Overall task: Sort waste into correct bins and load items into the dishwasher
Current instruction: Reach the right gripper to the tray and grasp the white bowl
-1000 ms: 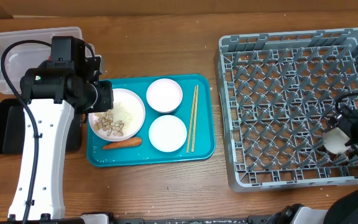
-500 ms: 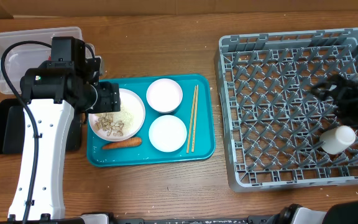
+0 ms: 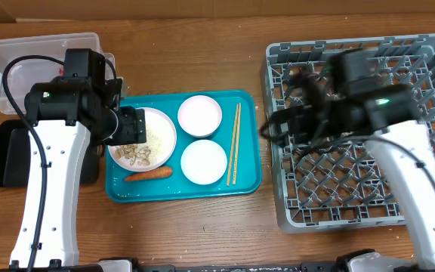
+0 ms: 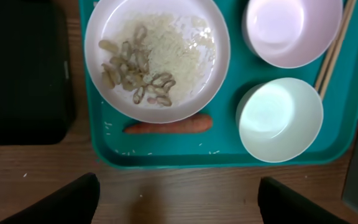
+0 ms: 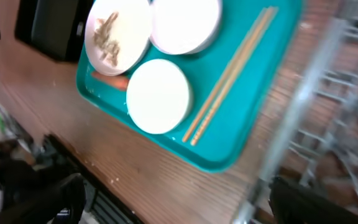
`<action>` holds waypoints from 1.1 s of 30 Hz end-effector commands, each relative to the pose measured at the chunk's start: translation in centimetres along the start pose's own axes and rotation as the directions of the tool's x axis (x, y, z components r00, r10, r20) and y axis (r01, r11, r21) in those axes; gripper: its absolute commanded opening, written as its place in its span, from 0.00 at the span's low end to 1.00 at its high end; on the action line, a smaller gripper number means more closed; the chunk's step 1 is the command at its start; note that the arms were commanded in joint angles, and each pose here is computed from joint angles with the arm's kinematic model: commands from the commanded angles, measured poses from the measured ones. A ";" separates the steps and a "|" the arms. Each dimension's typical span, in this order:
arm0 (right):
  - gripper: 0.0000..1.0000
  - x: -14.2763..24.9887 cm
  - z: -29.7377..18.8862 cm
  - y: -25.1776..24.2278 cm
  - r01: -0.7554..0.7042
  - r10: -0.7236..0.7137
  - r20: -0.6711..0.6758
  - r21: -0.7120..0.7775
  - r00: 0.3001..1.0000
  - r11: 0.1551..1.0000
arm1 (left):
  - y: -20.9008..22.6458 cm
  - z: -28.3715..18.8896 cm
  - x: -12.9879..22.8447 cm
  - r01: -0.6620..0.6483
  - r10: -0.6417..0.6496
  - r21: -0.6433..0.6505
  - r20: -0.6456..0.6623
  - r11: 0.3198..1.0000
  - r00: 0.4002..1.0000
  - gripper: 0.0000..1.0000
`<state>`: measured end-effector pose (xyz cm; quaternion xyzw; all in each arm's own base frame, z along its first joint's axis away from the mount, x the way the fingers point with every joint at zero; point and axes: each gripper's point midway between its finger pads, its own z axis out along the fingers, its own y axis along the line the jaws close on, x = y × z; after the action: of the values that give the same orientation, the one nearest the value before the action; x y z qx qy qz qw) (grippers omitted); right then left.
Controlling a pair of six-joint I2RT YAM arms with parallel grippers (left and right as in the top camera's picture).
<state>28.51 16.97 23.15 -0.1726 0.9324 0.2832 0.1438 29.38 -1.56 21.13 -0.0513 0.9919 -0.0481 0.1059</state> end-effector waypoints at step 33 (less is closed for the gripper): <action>0.04 4.6 22.1 0.0 -0.038 0.114 -0.388 0.199 0.915 0.979 | 2.6 -0.5 -0.1 0.152 -0.148 -0.137 0.042 0.979 0.988 0.96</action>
<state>27.72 28.02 3.26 -0.1724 0.9712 0.1557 -0.0532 29.21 0.61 21.03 -0.1203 0.9870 0.0082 0.1063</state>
